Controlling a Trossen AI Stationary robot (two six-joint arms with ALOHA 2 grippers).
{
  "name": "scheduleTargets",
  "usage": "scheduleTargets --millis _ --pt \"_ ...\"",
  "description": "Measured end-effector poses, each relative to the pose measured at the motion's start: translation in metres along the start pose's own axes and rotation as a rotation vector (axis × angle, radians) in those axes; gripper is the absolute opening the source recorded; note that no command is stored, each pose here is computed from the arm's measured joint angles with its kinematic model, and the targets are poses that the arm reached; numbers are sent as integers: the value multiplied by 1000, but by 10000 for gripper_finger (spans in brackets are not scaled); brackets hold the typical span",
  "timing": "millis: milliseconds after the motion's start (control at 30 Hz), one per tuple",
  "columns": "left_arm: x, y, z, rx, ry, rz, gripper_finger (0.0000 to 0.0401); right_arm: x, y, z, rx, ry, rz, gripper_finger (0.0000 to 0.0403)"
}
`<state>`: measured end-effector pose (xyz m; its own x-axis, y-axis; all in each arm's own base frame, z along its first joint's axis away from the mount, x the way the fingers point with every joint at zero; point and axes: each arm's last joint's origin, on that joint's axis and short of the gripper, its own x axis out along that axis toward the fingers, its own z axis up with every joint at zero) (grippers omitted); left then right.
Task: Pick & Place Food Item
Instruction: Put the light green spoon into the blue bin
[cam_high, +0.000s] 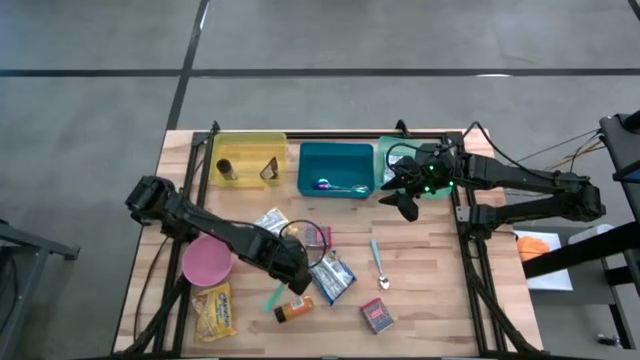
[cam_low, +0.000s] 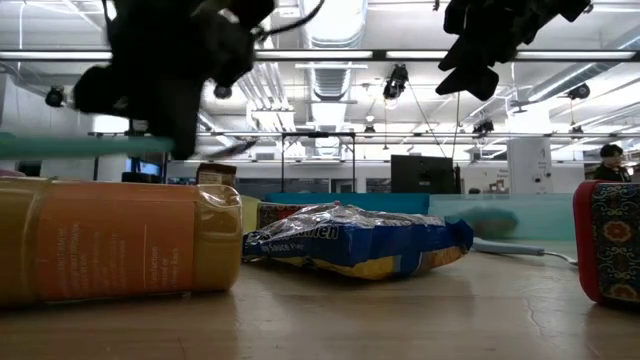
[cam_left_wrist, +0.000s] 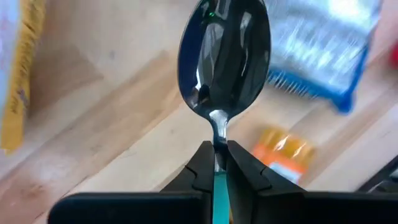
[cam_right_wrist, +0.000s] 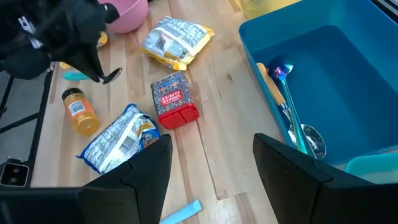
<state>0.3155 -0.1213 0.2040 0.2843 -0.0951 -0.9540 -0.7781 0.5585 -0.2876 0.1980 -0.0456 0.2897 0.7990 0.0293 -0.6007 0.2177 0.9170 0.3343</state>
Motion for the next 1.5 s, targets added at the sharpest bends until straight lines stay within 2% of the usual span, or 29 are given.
scheduleTargets --millis 200,367,500,600,767,933,1067,1267,1500 --pt "-36 -11 25 -47 -117 -12 20 0 0 0 -4 1 1 221" --pt "-68 -8 59 12 -170 48 20 0 0 0 -17 1 1 221" --pt "-87 1 98 117 -224 60 20 0 0 0 -18 0 1 221" --pt "-99 17 132 202 -266 80 20 0 0 0 6 -5 -8 221" --pt "-114 56 185 302 -316 146 20 -5 0 1 31 -26 -20 221" --pt "-122 92 223 369 -355 125 20 -10 2 2 53 -56 -17 221" --pt "-126 104 241 439 -415 103 20 -11 0 2 90 -76 -71 221" --pt "-123 108 260 559 -503 97 20 -9 -1 5 132 -107 -107 221" --pt "-108 116 274 619 -473 85 20 -9 -1 8 155 -160 -148 221"
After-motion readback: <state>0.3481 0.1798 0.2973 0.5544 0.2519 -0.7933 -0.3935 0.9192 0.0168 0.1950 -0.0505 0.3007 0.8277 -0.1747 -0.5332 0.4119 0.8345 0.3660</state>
